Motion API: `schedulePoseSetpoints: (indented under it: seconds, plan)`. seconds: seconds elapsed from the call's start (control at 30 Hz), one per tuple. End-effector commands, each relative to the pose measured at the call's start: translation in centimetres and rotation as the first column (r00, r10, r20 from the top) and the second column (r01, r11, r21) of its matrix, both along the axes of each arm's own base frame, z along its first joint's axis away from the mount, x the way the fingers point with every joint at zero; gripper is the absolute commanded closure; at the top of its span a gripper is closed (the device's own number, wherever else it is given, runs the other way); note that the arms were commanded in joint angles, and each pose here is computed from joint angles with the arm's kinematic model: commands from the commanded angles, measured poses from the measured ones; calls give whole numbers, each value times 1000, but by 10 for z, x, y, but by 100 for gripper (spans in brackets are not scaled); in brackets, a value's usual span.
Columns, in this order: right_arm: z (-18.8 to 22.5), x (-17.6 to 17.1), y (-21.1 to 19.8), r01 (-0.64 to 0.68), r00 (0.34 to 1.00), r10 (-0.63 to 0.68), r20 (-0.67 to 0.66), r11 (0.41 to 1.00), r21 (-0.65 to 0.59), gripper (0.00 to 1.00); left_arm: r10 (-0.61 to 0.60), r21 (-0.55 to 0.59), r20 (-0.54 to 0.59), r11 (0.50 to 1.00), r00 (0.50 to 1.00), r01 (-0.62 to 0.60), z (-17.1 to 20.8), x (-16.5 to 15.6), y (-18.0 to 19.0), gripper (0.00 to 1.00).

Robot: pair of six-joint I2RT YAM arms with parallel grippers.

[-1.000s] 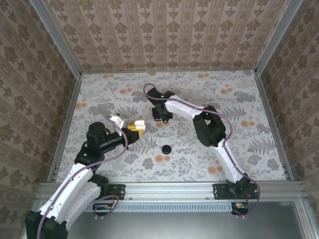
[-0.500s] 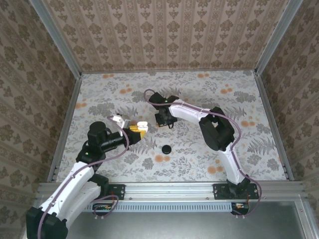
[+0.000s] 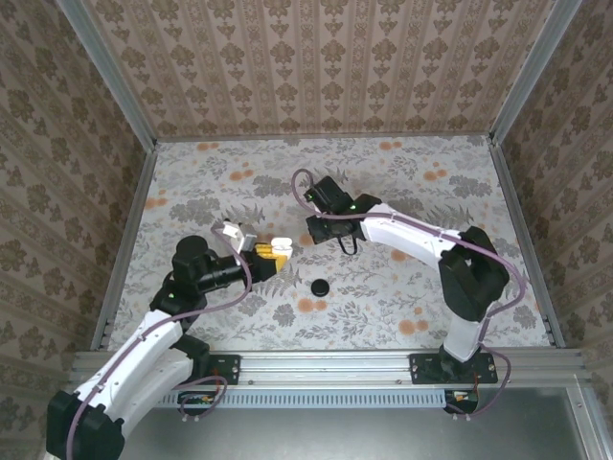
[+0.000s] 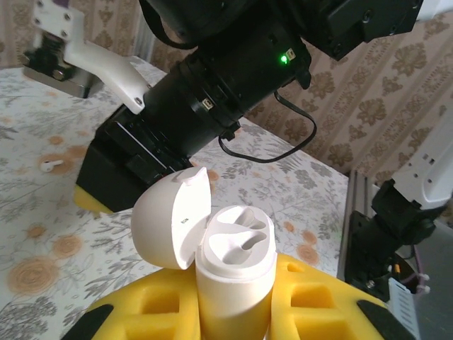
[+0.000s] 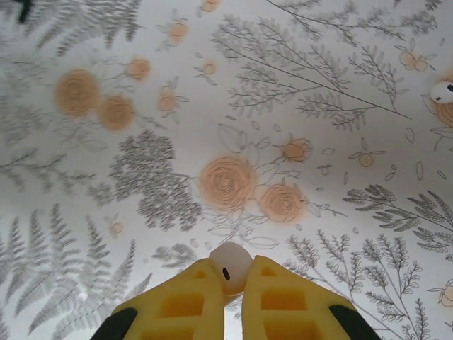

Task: Insert the wireless bluetooth earbuds into the charging case

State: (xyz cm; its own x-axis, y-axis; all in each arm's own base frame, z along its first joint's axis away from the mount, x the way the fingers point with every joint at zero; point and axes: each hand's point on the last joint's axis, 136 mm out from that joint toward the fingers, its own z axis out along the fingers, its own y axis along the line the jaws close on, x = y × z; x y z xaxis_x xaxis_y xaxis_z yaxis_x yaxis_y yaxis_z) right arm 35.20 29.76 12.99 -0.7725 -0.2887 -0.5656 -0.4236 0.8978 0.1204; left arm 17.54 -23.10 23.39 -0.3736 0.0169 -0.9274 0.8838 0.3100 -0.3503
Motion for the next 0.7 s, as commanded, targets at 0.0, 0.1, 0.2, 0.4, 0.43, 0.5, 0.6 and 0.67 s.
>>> schedulePoseSetpoints:
  seconds: [0.0,0.1,0.2,0.4,0.43,0.5,0.6,0.67]
  plan:
    - [37,-8,11,-100,989,92,118,993,63,92,-8,-12,90,1000,996,9,10,-2,-4,100]
    - [54,-15,6,-117,980,102,173,990,82,92,6,-3,105,1000,994,-5,8,-1,-7,100]
    - [65,-19,-3,-103,974,85,208,992,78,92,10,9,105,1000,994,-11,6,1,-9,100]
    - [88,-29,-16,-100,963,78,256,992,73,92,31,44,81,998,996,-35,-5,7,-10,100]
    - [94,-33,-15,-108,958,84,273,991,75,92,29,40,81,999,996,-32,-4,7,-12,100]
    - [106,-39,-15,-125,945,98,313,990,69,92,21,33,79,999,997,-24,-2,8,-14,100]
    - [129,-51,-13,-150,915,113,388,987,65,92,11,27,74,1000,997,-13,1,10,-20,100]
    - [140,-56,-10,-160,895,119,429,985,62,92,5,24,71,1000,997,-7,3,12,-23,100]
